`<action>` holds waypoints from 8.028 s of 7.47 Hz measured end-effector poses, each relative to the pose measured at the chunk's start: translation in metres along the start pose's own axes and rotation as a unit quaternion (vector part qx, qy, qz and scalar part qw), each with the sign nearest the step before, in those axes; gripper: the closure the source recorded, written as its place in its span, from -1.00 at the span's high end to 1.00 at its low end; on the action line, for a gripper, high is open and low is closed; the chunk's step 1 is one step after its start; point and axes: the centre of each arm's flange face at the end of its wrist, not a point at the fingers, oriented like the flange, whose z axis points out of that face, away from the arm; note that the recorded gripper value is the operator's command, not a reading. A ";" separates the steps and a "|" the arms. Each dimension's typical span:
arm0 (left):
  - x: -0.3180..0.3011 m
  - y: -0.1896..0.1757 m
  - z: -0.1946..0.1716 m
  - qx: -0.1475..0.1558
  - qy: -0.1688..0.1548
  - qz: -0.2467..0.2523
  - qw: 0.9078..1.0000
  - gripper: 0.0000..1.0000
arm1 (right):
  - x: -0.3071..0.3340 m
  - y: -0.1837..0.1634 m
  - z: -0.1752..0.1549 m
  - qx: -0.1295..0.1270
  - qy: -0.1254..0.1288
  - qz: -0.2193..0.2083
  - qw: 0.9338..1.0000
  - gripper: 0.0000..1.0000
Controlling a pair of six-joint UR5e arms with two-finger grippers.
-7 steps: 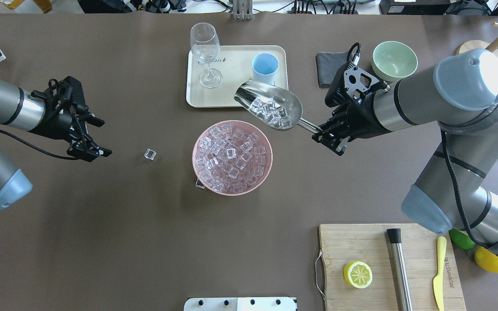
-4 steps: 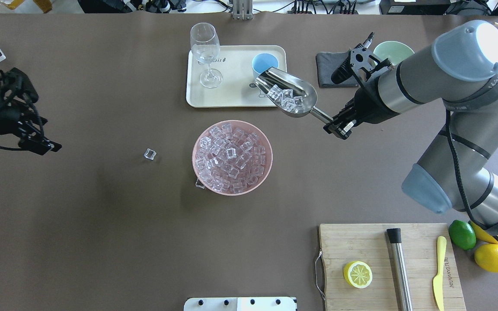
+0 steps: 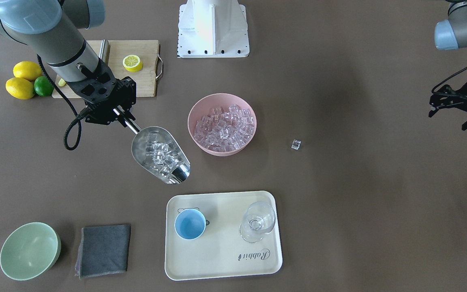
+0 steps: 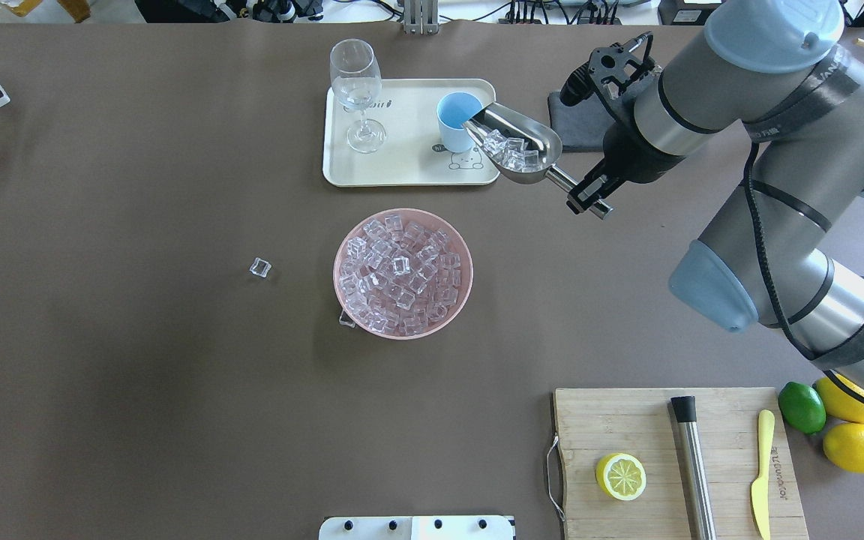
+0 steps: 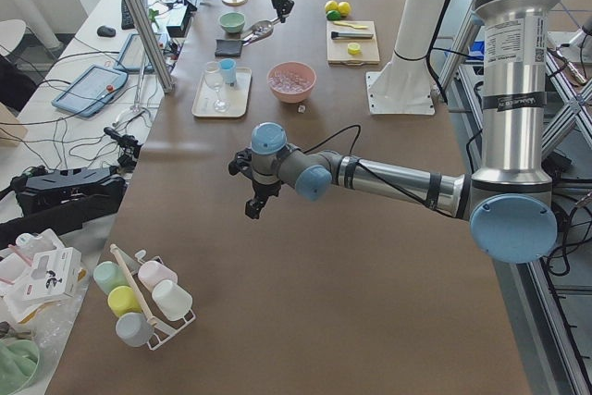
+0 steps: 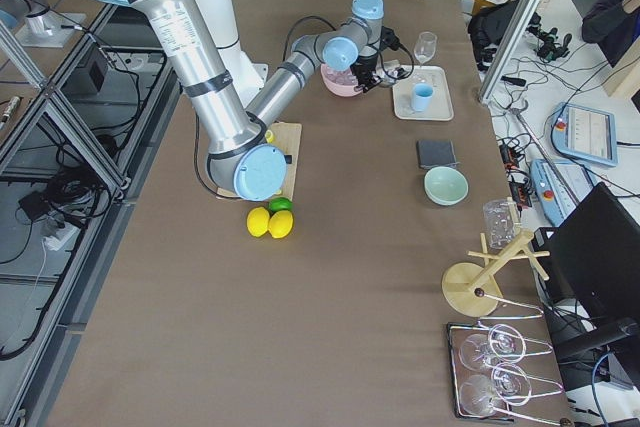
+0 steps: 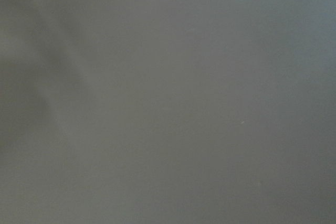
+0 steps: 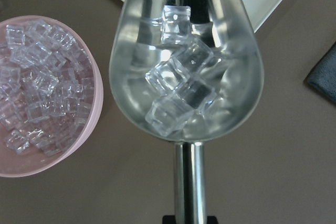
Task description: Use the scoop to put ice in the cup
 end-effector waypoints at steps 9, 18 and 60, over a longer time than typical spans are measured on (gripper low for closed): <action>-0.120 0.090 -0.073 -0.016 0.057 -0.248 0.967 0.96 | 0.031 -0.098 0.035 -0.114 -0.008 0.070 0.991 -1.00; -0.117 0.077 -0.080 -0.009 0.057 -0.240 0.969 0.96 | 0.032 -0.135 0.048 -0.182 -0.033 0.096 0.978 -1.00; -0.157 0.097 -0.040 -0.049 0.100 -0.306 0.946 0.96 | -0.020 0.215 0.136 0.010 0.115 0.350 0.929 -1.00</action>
